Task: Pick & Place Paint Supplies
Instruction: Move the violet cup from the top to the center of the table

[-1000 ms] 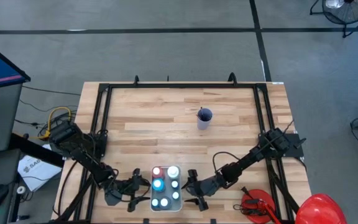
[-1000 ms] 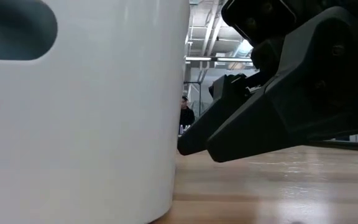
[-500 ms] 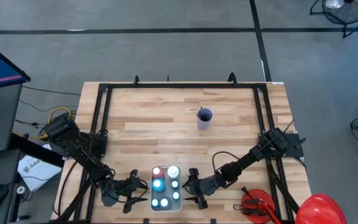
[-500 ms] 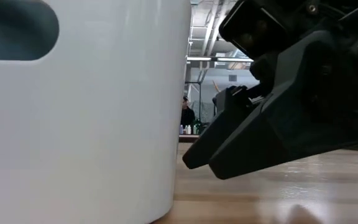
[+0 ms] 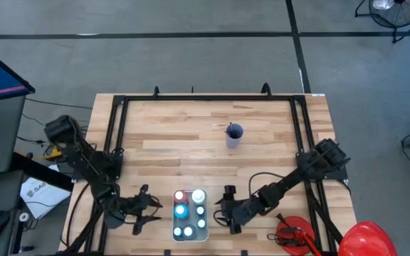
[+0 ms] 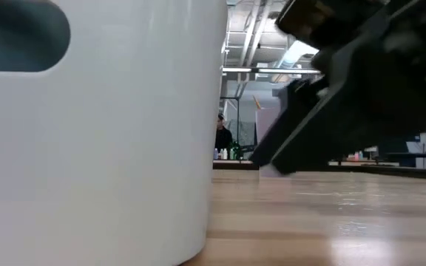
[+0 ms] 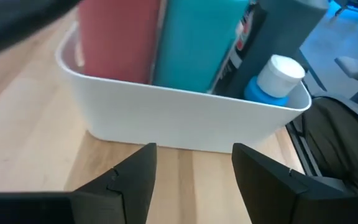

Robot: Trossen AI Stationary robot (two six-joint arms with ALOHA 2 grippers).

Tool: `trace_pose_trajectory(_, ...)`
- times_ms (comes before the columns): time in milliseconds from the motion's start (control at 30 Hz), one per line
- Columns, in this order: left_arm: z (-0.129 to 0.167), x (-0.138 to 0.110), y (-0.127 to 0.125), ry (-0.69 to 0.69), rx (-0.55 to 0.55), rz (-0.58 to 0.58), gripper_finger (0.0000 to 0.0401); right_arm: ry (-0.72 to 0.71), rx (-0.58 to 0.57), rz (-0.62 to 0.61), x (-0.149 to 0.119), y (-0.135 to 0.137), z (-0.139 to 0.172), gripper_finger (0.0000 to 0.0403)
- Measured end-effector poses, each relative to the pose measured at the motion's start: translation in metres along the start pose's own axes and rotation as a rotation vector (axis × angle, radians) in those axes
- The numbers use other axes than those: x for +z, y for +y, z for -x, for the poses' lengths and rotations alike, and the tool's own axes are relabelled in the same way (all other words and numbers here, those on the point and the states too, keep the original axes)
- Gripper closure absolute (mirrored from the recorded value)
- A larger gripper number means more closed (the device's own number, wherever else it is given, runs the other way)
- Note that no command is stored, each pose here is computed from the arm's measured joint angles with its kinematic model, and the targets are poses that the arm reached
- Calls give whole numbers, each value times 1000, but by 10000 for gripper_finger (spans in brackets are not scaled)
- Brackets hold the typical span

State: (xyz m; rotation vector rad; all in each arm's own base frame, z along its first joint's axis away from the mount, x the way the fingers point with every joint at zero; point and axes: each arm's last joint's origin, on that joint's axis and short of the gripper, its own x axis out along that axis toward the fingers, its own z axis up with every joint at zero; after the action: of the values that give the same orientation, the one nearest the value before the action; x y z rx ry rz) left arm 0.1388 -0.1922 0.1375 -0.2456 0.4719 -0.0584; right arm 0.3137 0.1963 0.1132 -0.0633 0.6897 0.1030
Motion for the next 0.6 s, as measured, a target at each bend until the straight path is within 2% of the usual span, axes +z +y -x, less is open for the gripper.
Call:
trace_pose_trajectory(233, 14, 0, 23, -30, 8, 20, 198, -21, -31, 27, 15, 1, 26, 142)
trace_pose_trajectory(600, 31, 8, 43, -131, 23, 80, 201, -6, -44, 49, 20, -5, 35, 142)
